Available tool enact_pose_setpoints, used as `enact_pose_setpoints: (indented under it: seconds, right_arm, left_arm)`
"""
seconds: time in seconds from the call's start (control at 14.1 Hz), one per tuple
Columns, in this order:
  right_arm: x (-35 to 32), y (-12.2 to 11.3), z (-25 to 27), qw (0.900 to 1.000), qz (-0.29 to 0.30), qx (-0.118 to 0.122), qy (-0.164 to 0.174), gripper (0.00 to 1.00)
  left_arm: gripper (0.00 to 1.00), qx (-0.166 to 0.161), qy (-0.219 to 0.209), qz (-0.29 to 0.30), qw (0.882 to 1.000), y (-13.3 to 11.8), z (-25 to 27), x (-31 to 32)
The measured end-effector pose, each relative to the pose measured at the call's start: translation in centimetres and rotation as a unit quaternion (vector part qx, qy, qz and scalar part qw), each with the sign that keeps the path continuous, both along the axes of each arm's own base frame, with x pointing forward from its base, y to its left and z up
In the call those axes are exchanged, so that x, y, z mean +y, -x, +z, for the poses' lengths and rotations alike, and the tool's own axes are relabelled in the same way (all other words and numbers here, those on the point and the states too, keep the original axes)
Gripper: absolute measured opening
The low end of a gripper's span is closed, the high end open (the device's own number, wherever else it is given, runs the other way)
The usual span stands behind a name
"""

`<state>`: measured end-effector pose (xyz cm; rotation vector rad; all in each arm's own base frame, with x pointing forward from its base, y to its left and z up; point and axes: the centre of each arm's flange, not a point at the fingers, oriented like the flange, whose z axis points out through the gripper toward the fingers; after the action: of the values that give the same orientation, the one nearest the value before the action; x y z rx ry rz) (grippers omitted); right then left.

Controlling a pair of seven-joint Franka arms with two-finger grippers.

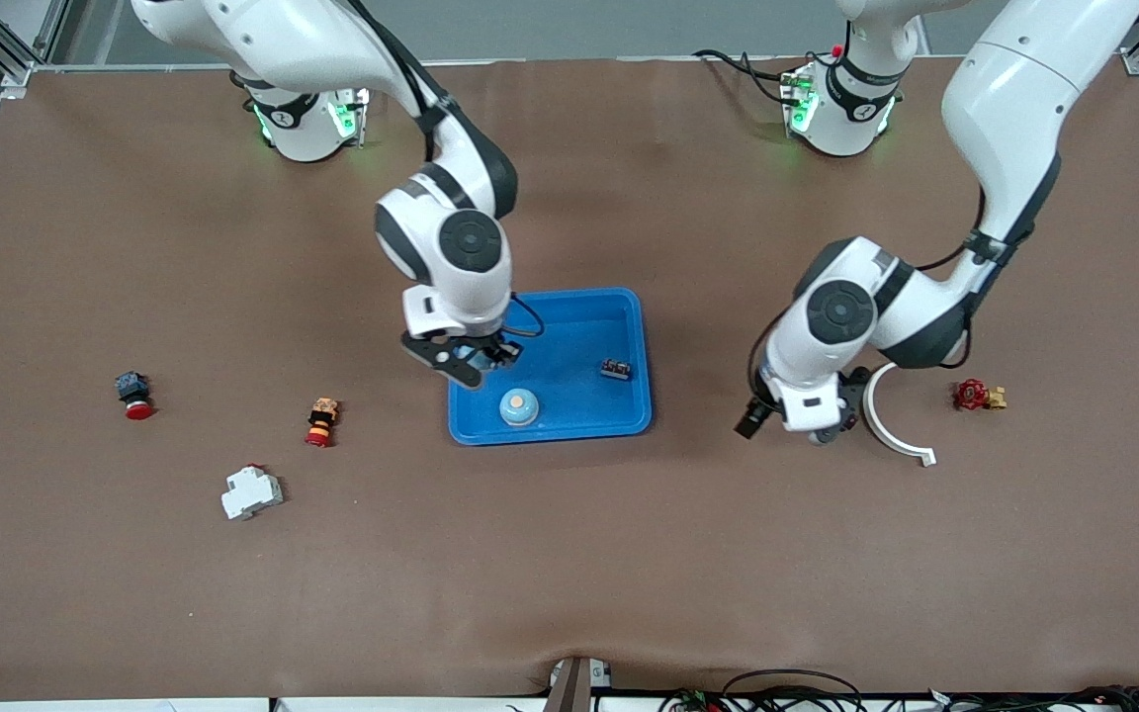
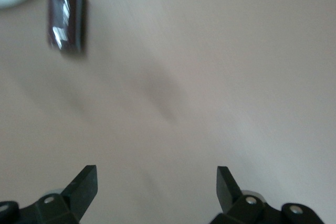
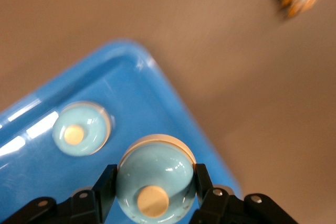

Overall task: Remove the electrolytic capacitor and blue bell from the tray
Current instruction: 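Set the capacitor by the white arc while the right gripper lifts the bell, then grasp the second capacitor with the left gripper while the right gripper places the bell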

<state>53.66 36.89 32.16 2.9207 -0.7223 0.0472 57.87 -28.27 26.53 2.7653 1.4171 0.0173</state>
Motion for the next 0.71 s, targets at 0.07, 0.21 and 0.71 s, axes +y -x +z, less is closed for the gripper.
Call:
enact_pose_setpoints:
  seconds: [0.07,0.21,0.71]
  right_arm:
    - [-2.3,-1.1,2.6,1.000,0.020,0.002,-0.006,0.65]
    - [-8.0,-3.5,6.8,0.997,0.065,0.009,-0.036,0.65]
    - [-28.2,-8.4,7.7,0.974,0.213,0.039,-0.060,0.65]
  left_arm:
    - [1.00,-0.002,0.007,0.007,1.000,0.7,0.4,-2.4]
    - [1.00,-0.003,0.023,0.020,1.000,2.3,0.6,-8.0]
    - [0.96,0.009,0.006,0.104,0.995,6.4,-4.4,-17.1]
